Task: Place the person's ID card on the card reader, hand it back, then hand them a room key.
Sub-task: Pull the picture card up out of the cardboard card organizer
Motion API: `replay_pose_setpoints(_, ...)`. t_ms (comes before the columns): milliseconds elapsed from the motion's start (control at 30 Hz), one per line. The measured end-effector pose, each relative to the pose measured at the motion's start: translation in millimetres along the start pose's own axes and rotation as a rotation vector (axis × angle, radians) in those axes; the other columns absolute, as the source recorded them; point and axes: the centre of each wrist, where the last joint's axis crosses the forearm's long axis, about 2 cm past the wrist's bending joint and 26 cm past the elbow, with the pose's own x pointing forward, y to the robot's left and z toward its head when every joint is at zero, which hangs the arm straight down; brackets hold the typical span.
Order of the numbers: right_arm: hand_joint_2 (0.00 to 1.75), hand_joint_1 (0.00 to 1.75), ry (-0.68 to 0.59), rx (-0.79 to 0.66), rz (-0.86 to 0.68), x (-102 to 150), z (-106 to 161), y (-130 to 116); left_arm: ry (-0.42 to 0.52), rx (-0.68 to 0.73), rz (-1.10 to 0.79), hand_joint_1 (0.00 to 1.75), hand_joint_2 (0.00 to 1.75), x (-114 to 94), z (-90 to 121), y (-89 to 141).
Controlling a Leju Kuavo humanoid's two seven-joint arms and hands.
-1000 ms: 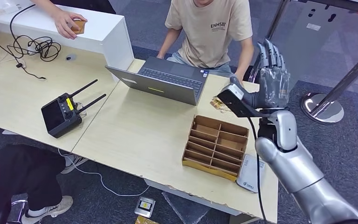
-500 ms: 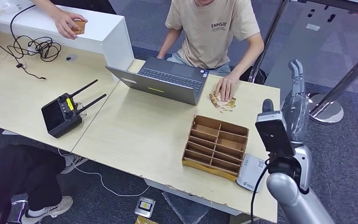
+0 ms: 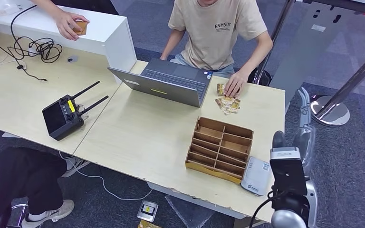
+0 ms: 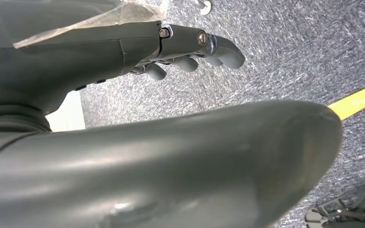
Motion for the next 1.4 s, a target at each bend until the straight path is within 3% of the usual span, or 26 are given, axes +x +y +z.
replay_pose_setpoints(867, 0.0, 0.0, 0.01, -0.009, -0.047, 7, 5, -2, -0.001, 0.002, -0.004, 0.0, 0.0, 0, 0, 1)
replay_pose_setpoints(1400, 0.0, 0.0, 0.036, -0.004, -0.123, 11, 21, -12, -0.014, -0.001, -0.04, 0.0, 0.0, 2, 1, -1)
